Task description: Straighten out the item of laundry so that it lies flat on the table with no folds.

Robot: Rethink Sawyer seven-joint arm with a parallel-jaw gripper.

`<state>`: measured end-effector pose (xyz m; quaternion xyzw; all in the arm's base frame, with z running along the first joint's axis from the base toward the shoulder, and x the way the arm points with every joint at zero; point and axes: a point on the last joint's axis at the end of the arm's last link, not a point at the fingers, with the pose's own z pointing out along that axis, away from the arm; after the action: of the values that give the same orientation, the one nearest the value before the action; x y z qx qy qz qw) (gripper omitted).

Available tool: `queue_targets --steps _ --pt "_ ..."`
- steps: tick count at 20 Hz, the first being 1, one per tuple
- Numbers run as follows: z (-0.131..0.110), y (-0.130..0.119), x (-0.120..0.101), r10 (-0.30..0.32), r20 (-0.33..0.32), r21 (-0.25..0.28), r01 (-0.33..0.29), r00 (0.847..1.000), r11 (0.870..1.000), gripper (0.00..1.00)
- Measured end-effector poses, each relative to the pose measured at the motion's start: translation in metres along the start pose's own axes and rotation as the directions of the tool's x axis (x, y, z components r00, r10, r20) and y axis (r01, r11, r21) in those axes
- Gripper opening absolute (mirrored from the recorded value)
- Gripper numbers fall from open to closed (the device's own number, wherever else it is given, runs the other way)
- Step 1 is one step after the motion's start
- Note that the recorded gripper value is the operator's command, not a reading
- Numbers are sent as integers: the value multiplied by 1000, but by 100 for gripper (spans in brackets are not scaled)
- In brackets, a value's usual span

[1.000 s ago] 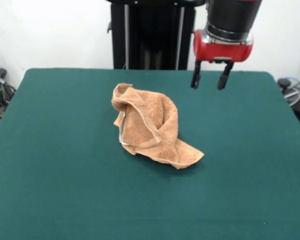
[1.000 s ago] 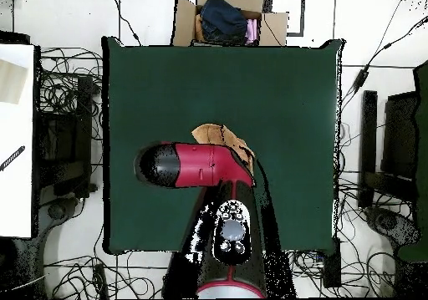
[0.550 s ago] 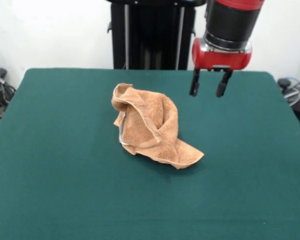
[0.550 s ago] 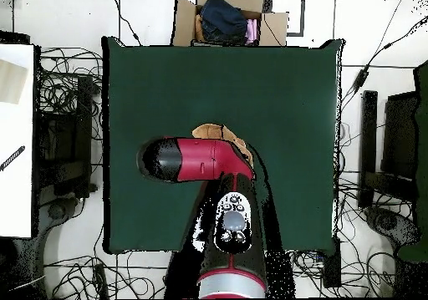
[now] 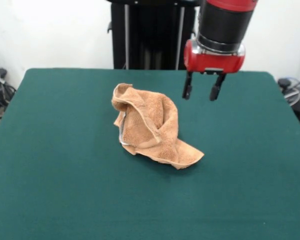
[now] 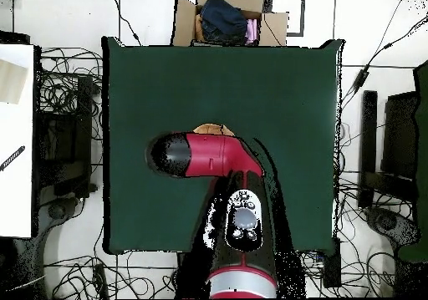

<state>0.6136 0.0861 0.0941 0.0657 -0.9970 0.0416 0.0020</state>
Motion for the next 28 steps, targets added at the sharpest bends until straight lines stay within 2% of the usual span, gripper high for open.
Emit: queue_targets --steps 10,18,28 --pt "-3 -42 -3 68 8 -3 -68 998 998 100" --pt "-17 -73 -9 117 38 -11 -116 992 993 100" --pt "-25 -88 -17 143 63 -36 -141 988 989 100"
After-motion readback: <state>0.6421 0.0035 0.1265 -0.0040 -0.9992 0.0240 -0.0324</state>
